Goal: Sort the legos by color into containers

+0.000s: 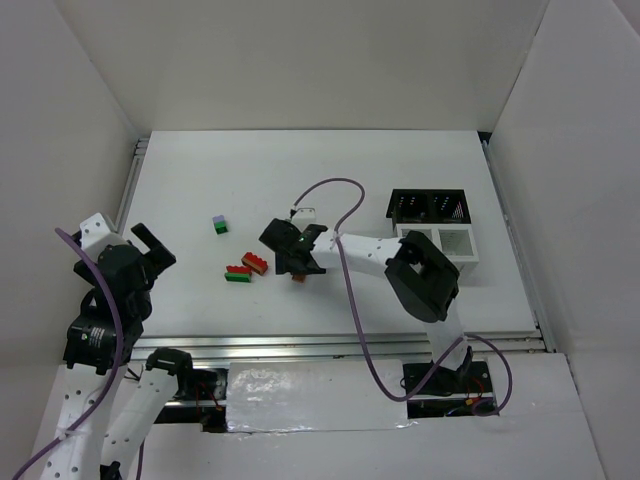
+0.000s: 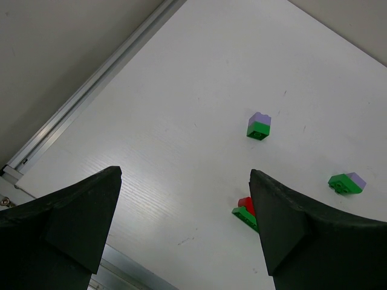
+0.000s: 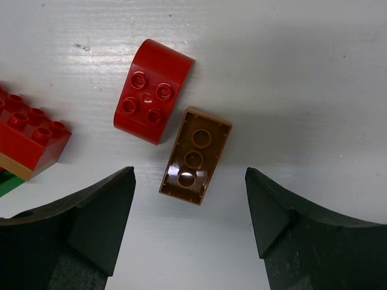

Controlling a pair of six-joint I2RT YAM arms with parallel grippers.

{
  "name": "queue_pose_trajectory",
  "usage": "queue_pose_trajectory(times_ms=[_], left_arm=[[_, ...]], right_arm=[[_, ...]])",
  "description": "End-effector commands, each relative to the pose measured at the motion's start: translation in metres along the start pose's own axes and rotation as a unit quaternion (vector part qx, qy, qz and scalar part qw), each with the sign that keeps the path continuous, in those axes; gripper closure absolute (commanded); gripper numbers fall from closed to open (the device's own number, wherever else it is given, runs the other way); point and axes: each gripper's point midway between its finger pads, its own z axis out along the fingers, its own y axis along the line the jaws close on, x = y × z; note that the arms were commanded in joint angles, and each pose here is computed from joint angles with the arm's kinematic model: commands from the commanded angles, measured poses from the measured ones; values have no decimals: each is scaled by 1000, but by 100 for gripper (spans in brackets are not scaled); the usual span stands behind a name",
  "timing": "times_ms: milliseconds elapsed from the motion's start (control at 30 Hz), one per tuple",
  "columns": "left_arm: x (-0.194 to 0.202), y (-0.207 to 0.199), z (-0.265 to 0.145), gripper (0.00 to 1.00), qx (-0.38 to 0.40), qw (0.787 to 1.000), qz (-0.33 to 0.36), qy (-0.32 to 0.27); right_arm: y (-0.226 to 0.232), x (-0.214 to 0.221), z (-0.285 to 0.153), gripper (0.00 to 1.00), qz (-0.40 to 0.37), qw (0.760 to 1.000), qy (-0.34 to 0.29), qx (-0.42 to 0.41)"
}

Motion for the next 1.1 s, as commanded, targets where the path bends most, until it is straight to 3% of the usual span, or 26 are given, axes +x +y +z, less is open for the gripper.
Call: queue_pose_trajectory(times_ms=[0, 333, 500, 600, 733, 800, 833, 1067], left_arm=[[-7, -5, 2, 1, 11, 1000, -1, -13], [-6, -6, 2, 0, 12, 1000, 1, -11], [-6, -6, 2, 0, 14, 1000, 1, -12], [-7, -7, 2, 1, 16, 1000, 0, -12], [-6, -8, 2, 0, 18, 1000, 2, -11], [-6, -8, 2, 0, 18, 1000, 2, -10], [-6, -9, 2, 0, 20, 1000, 2, -11], [-5, -11, 2, 1, 24, 1000, 4, -9]], right_arm=[[9, 5, 10, 20, 2, 1000, 4, -13], [-5, 20, 23, 25, -3, 1000, 22, 6], [-20, 30, 30, 34, -5, 999, 38, 14], [-26, 32, 29, 46, -4, 999, 37, 17], [-29, 20, 14, 85, 5, 1000, 18, 5], [-34, 14, 7, 96, 7, 1000, 4, 8], [-35, 5, -3, 100, 12, 1000, -9, 2], [-87, -55, -69, 100, 45, 995, -89, 3]])
